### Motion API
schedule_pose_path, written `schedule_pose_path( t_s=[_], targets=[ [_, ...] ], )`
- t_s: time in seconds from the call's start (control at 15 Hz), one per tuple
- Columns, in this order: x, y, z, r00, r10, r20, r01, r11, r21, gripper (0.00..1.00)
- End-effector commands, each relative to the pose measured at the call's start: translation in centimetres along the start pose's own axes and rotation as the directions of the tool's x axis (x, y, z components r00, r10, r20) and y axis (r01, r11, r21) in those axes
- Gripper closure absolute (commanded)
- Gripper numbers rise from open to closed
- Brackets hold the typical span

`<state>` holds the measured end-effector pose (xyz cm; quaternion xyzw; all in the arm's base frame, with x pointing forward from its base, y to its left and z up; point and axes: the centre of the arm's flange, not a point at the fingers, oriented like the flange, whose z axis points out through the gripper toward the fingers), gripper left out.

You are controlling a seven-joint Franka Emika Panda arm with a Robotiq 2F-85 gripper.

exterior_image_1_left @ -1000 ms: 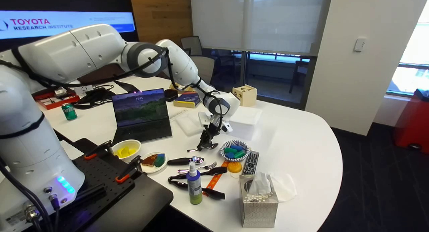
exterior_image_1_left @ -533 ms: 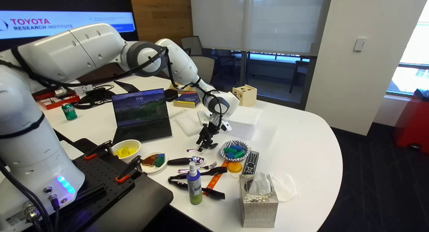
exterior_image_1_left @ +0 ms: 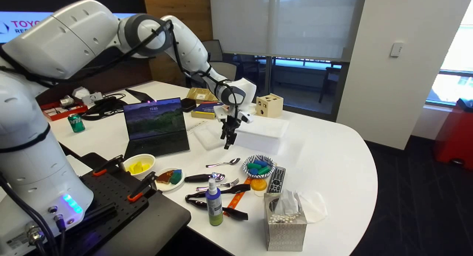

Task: Use the spoon to stir the bowl

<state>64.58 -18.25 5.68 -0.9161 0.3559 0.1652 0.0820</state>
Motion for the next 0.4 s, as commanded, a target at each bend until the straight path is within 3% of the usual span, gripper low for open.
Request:
schedule_pose_path(
  t_s=[0.0,0.13,0.33],
  targets=[
    [-5.8,0.7,-3.8,0.977,-0.052,-0.205,0.052,0.999,-0.005,0.0],
    [-6.4,0.3,-5.1,0.946,-0.078,-0.314,0.086,0.996,0.011,0.0],
    [-7.8,0.4,-6.3,0.909,-0.095,-0.406,0.115,0.993,0.025,0.0]
  ],
)
